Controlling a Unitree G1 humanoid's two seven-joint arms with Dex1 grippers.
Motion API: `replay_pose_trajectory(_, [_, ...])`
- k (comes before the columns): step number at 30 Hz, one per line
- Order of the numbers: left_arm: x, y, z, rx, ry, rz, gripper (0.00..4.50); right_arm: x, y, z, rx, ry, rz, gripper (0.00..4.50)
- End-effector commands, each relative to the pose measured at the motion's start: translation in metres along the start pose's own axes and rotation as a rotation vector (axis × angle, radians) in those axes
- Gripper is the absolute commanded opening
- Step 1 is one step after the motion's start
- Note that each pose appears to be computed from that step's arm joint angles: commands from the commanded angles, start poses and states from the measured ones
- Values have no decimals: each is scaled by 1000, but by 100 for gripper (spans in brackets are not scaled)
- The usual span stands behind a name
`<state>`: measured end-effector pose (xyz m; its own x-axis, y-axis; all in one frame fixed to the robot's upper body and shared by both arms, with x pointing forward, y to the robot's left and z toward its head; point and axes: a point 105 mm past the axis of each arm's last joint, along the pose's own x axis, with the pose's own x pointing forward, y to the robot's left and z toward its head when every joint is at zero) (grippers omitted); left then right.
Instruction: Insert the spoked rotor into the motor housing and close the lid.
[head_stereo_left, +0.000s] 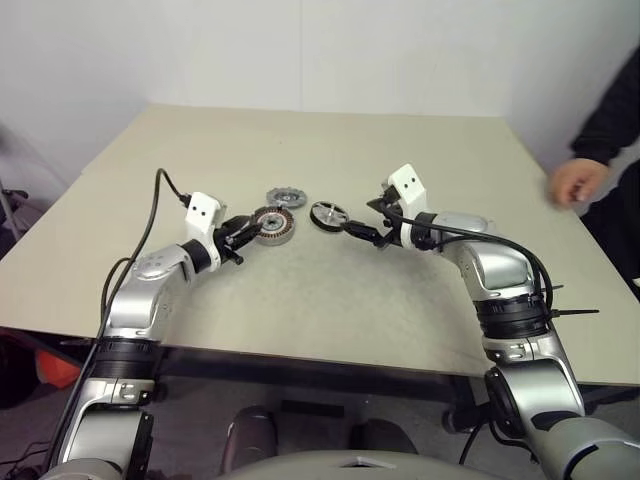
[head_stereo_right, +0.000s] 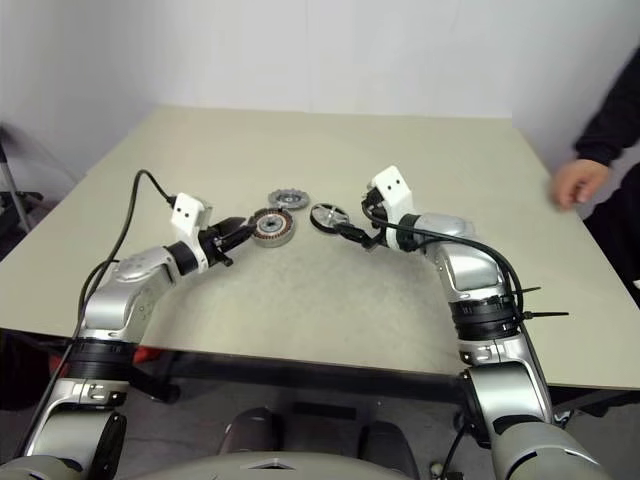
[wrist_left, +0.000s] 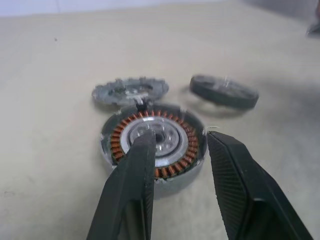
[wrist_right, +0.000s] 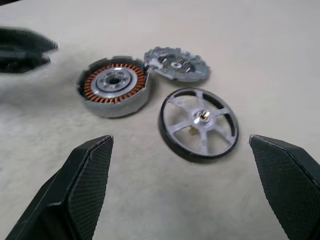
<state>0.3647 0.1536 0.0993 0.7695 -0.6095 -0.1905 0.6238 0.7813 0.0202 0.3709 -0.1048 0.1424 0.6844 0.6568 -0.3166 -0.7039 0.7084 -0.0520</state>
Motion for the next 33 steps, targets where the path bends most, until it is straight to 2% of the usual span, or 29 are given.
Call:
replay_pose_trajectory(1, [6,8,13,163,28,-24,176,-3,6,18,-31,-64,-4,447])
replay_pose_trajectory(7, [16,10,16,331,88,-118,176,-8,12,22,-16,-87,28,447])
replay_pose_trajectory(10, [19,10,18,386,110,-167,228,-10,6,27,-42,-100,-38,450])
replay_pose_trajectory(14, [25,16,21,468,157,-182,362,-10,7,27,-70,-97,-50,450])
replay_pose_trajectory(21, [32,26,33,686,244,-266,362,-18,4,33,-71,-107,-76,450])
replay_pose_trajectory(27, [41,30,40,859,341,-337,362,-31,19,30,-84,-85,-61,450])
replay_pose_trajectory(33, [49,19,33,891,392,-423,362,-40,19,30,-74,-99,-111,450])
